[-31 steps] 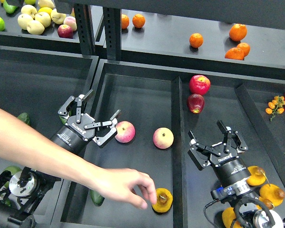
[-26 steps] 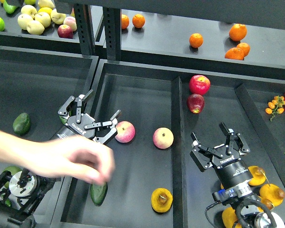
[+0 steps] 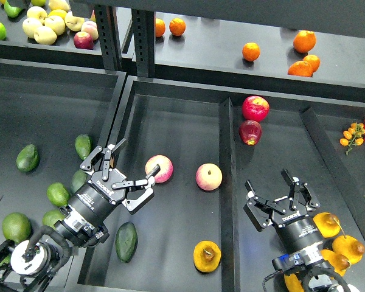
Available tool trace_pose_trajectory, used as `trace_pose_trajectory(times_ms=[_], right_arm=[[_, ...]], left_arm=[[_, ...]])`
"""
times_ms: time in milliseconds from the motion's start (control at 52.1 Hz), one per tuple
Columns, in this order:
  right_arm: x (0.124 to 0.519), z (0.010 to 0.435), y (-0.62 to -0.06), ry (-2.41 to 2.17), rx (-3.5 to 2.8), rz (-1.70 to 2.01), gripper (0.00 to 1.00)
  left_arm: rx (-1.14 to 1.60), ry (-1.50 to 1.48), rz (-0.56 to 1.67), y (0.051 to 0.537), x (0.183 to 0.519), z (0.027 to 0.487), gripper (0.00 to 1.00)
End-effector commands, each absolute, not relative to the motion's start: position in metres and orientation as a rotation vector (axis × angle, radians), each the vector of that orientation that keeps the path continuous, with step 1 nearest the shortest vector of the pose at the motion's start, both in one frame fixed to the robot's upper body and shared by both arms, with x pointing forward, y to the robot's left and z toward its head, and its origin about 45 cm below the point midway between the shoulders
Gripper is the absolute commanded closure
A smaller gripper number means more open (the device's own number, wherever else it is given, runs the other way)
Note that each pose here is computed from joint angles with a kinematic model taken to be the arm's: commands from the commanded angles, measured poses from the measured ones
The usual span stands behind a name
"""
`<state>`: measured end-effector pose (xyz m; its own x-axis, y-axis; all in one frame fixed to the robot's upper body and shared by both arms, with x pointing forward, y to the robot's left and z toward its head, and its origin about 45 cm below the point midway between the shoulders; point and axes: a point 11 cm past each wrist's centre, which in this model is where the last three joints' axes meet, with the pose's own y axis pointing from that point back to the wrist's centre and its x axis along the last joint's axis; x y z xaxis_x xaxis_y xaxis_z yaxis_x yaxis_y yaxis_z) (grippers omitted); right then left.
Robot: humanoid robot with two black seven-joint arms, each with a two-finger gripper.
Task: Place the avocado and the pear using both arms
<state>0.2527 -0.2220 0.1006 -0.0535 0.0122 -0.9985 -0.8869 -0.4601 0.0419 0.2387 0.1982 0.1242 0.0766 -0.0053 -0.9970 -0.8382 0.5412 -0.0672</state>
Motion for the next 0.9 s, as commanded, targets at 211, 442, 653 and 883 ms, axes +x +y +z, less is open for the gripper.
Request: trace_pose_trajectory(times_ms=[211, 442, 653, 883], right_arm=[[0.2493, 0.0986, -0.2204, 0.962, -1.507, 1.614, 0.0], [0.2483, 0.097, -0.2177, 0.96, -1.507, 1.628, 0.0], [0.2476, 0.0962, -0.2173, 0.963, -1.504, 1.633, 0.0], [0.2425, 0.0936, -0.2191, 0.969, -1.494, 1.634, 0.0]], left_arm=[[-0.808, 1.363, 0.725, 0.1957, 0.2406, 0.1262, 0.01], [-0.814, 1.354, 0.733, 0.199, 0.2427, 0.1271, 0.01], [-0.813, 1.353, 0.728, 0.1982, 0.243, 0.1279, 0.01], [-0.826, 1.341, 0.739, 0.2026, 0.2458, 0.1296, 0.01]])
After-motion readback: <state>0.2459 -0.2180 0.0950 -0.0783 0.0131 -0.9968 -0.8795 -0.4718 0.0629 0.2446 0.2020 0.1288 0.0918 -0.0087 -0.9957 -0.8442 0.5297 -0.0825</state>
